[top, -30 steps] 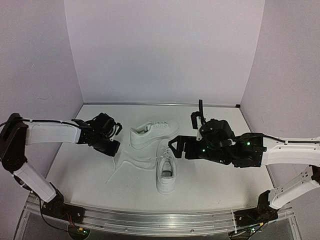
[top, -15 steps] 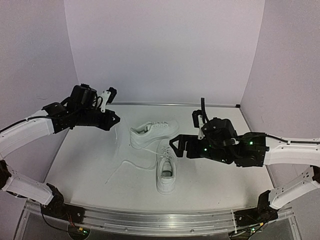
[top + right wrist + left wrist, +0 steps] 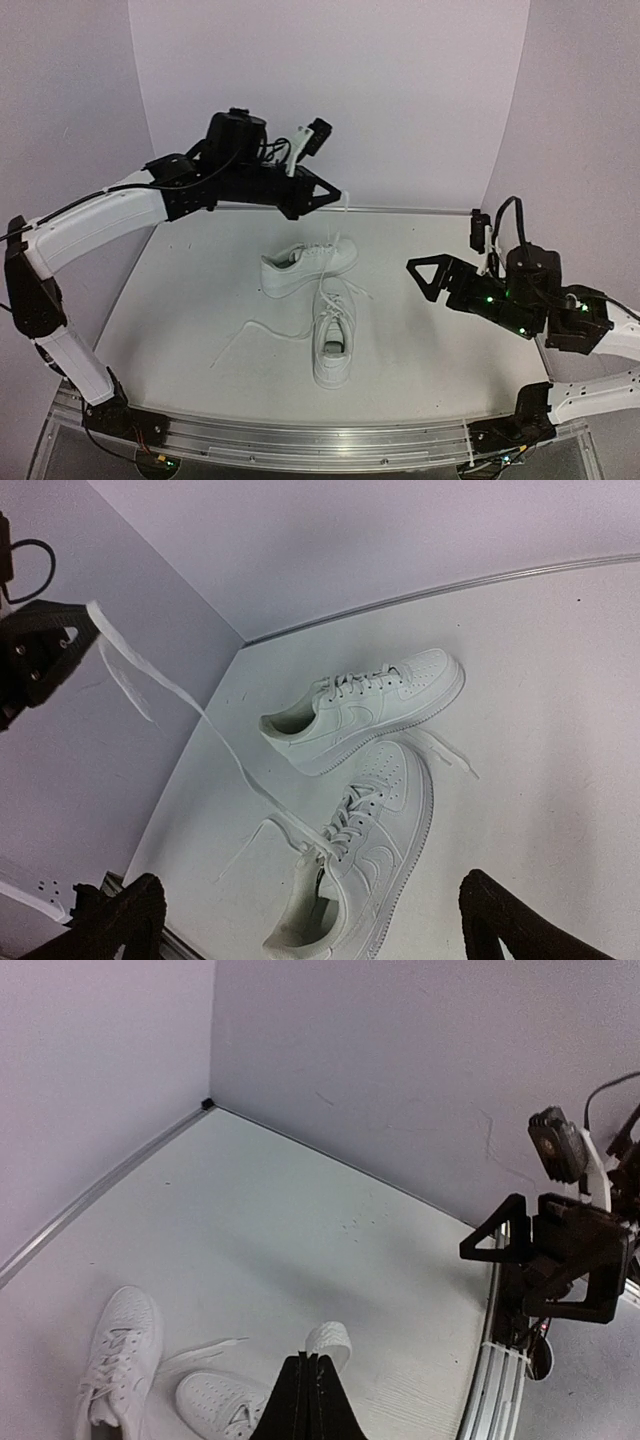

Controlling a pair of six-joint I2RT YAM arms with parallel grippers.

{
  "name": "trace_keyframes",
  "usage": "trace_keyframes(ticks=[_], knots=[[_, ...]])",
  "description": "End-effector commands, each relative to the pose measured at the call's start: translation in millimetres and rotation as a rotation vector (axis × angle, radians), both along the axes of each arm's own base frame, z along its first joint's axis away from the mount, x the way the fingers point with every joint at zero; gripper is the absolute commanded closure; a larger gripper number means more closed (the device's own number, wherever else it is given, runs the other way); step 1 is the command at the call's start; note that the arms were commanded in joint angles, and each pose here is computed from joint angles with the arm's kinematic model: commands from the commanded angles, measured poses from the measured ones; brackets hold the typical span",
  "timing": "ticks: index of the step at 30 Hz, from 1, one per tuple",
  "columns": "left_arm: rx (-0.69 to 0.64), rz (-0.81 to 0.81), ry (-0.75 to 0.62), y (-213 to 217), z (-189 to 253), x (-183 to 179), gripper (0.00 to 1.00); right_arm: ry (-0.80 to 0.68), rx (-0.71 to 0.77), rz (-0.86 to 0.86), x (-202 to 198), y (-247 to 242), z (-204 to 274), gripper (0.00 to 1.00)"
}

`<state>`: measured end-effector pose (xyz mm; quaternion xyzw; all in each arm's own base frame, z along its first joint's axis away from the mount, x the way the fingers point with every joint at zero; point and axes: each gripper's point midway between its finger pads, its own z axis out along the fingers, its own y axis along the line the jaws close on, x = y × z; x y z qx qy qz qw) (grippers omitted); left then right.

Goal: Tie the shoes

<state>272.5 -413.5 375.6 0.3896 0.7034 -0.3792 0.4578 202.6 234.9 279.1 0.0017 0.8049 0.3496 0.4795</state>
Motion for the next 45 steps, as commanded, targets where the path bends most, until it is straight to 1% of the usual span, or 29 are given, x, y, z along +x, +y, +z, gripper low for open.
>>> trace_keyframes(ticks=[1,4,6,10,14,17,19,20,21,22,25,26,28,30,32,34,35,37,39,41,43,45], knots=[[0.008,-0.195,-0.025,-58.1,-1.8,-30.9,1.00,0.034,0.039,-0.116,-2.2,-36.5,-8.7,0.02],[0.050,-0.286,0.011,-93.1,-28.3,-49.7,1.00,0.064,0.054,-0.146,-6.1,-49.7,-16.0,0.02],[0.101,-0.357,0.007,-115.3,-50.9,-68.1,1.00,0.082,0.044,-0.158,-7.8,-54.6,-21.5,0.02],[0.168,-0.440,0.015,-146.0,-84.5,-92.0,1.00,0.100,0.015,-0.180,-8.1,-60.2,-27.8,0.02],[0.169,-0.472,0.033,-161.6,-94.3,-95.8,0.99,0.109,-0.033,-0.207,-4.6,-61.3,-30.4,0.03],[0.168,-0.483,0.035,-171.0,-96.3,-93.2,0.95,0.110,-0.081,-0.214,-0.1,-56.1,-33.1,0.02],[0.166,-0.485,0.032,-176.1,-95.2,-91.1,0.87,0.111,-0.108,-0.215,2.7,-52.3,-34.2,0.02],[0.167,-0.480,0.029,-178.0,-94.3,-89.3,0.82,0.111,-0.118,-0.216,3.9,-50.5,-34.3,0.02],[0.170,-0.470,0.022,-179.1,-93.3,-86.8,0.72,0.111,-0.128,-0.215,4.8,-48.9,-34.2,0.02],[0.179,-0.453,0.007,-178.2,-91.5,-83.3,0.58,0.108,-0.131,-0.215,5.6,-48.2,-32.4,0.02],[0.245,-0.302,-0.040,-160.2,-89.9,-52.4,0.32,0.102,-0.136,-0.216,5.9,-49.1,-29.7,0.02],[0.248,-0.260,-0.031,-150.1,-87.0,-38.8,0.26,0.099,-0.134,-0.218,5.5,-50.5,-29.1,0.02],[0.223,-0.199,0.018,-127.5,-77.7,-14.0,0.21,0.095,-0.134,-0.219,4.9,-52.5,-29.2,0.02],[0.191,-0.132,0.069,-98.8,-70.1,12.2,0.20,0.091,-0.148,-0.212,4.8,-51.8,-31.0,0.02],[0.178,-0.070,0.105,-69.0,-62.9,24.1,0.19,0.094,-0.184,-0.191,5.8,-45.8,-34.7,0.02],[0.238,-0.019,0.124,-41.3,-79.6,28.7,0.19,0.108,-0.255,-0.151,7.6,-33.0,-45.2,0.02],[0.274,0.006,0.123,-28.4,-85.7,26.0,0.18,0.112,-0.281,-0.134,9.2,-26.5,-47.3,0.02],[0.374,0.061,0.161,-1.3,-117.1,21.2,0.19,0.132,-0.353,-0.088,11.7,-10.6,-59.5,0.02],[0.420,0.087,0.210,22.5,-139.1,13.5,0.19,0.143,-0.412,-0.048,14.4,3.2,-69.3,0.02],[0.447,0.103,0.263,45.5,-162.0,3.6,0.19,0.145,-0.434,-0.014,16.3,14.3,-73.9,0.02],[0.500,0.115,0.306,65.9,-191.1,-7.6,0.18,0.141,-0.432,0.007,17.1,21.7,-75.2,0.02],[0.532,0.117,0.340,75.8,-214.0,-15.4,0.15,0.133,-0.425,0.019,17.9,25.6,-74.8,0.02]])
